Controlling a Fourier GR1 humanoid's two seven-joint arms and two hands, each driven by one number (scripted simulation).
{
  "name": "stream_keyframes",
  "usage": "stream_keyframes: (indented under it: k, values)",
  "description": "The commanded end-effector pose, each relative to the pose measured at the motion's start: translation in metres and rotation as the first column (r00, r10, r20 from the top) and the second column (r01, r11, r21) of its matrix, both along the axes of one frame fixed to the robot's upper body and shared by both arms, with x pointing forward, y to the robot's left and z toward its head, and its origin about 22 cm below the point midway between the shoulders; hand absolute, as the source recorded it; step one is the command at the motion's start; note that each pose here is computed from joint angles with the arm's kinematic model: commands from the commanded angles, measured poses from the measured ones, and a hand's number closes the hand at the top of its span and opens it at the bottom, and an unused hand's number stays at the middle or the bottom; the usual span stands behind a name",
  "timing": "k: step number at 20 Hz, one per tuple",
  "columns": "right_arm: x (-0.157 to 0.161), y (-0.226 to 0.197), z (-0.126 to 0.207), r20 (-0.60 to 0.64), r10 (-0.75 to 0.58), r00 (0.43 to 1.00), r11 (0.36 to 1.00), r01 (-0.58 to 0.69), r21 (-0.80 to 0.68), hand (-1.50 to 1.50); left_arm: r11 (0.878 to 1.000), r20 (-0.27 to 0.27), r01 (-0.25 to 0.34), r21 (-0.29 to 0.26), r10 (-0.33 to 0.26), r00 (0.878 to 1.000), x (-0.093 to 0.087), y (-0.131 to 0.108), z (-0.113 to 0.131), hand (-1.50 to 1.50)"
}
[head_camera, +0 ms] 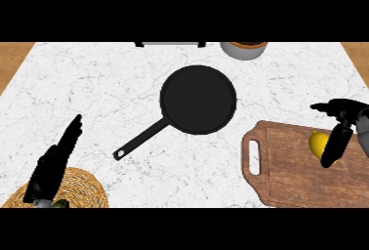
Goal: Pick the lemon from the cutting board and place it in the pan
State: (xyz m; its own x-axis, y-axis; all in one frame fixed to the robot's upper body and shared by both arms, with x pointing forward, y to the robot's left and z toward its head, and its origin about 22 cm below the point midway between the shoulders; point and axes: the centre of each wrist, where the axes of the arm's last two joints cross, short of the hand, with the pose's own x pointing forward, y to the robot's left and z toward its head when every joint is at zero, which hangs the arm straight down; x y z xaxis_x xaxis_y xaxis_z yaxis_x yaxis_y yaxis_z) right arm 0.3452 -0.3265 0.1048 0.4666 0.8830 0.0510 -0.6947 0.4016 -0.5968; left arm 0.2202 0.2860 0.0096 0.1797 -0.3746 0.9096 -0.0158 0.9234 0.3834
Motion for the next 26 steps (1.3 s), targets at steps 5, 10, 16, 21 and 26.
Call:
stream_keyframes:
  k: [5, 10, 16, 21, 26]
  values:
    - [-0.015, -0.004, -0.012, -0.061, 0.002, 0.998, 0.998, -0.006, -0.069, -1.5, 1.0, 0.008, -0.01, 0.005, 0.01, 1.0, -0.007, 0.0, 0.007, 0.0]
    - [-0.004, 0.009, -0.036, -0.058, -0.025, 0.998, 0.998, 0.022, -0.053, -1.5, 1.0, 0.009, -0.005, 0.012, 0.004, 1.0, 0.012, 0.001, 0.001, 0.0]
    - [-0.016, 0.007, -0.056, -0.065, -0.03, 0.997, 0.999, 0.027, -0.047, -1.5, 1.0, -0.009, -0.009, -0.003, 0.009, 1.0, 0.004, 0.002, -0.009, 0.0]
    - [-0.004, 0.008, -0.059, 0.025, -0.04, 0.999, 0.999, 0.04, 0.021, 1.5, 1.0, 0.01, 0.004, 0.01, -0.004, 1.0, 0.005, 0.005, -0.009, 0.0]
    - [-0.01, -0.004, -0.07, -0.01, -0.084, 0.996, 0.993, 0.085, 0.084, 1.5, 1.0, 0.001, 0.019, 0.002, -0.019, 1.0, -0.008, 0.008, 0.011, 0.0]
